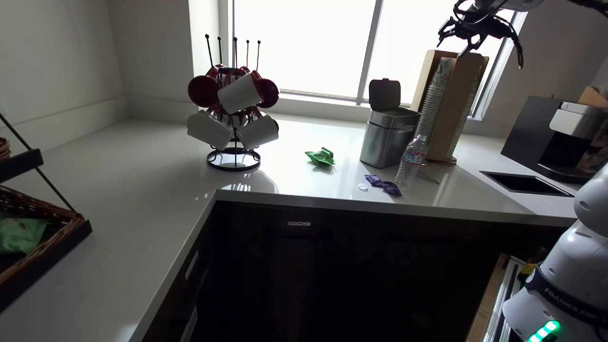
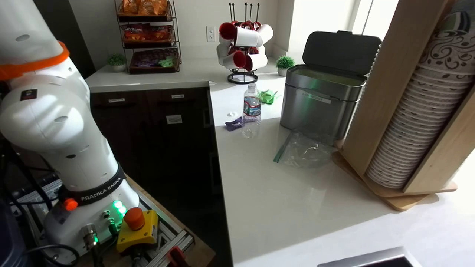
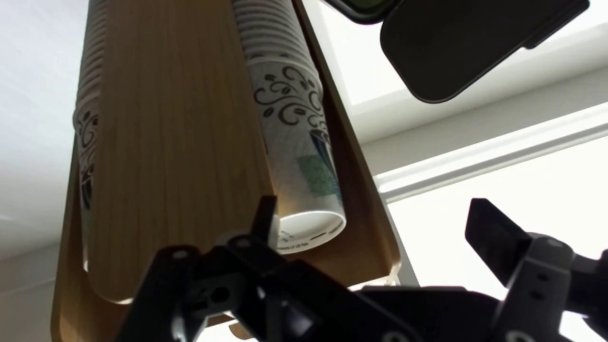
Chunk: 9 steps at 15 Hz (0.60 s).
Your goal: Pick up one cup from the stacked cups on the cup order and put it on the table
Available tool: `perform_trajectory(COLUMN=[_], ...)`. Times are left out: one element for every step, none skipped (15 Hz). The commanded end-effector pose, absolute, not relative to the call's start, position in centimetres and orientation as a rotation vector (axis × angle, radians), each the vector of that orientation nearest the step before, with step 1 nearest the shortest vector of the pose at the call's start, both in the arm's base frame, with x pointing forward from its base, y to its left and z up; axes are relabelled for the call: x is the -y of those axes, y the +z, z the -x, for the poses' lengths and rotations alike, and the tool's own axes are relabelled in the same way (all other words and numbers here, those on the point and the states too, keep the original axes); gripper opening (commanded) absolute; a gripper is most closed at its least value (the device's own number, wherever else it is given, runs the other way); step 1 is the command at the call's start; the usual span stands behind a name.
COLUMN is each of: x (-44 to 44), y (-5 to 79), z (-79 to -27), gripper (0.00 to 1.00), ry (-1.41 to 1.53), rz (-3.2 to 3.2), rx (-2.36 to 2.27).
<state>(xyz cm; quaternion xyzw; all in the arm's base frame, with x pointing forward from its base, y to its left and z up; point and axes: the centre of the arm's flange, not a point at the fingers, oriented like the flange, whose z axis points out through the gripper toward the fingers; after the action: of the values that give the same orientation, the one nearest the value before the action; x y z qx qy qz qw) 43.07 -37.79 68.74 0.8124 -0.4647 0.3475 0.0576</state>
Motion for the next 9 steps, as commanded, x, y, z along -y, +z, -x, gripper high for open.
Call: perform_trajectory(x=[37.7,37.7,37.8,37.8,37.9,38.0,38.1,38.3,38.5], y=[68.0,67.9,67.9,67.8,67.8,67.8,67.8,67.7,67.6], z=[-43.5,-43.5,-43.4,-43.3,-43.1,-42.9,-42.6,-42.3,-42.1], gripper=[1.0,1.0,1.0,1.0,1.0,1.0,1.0,1.0,1.0], ry=[1.112,1.113,1.107,1.099,1.092,1.087,1.076,1.056,1.04], rz=[-2.484,-2.485,-2.485,-2.485,-2.482,-2.479,-2.476,-2.466,-2.466], rx=[1.37,1.366,1.367,1.368,1.37,1.37,1.372,1.379,1.379])
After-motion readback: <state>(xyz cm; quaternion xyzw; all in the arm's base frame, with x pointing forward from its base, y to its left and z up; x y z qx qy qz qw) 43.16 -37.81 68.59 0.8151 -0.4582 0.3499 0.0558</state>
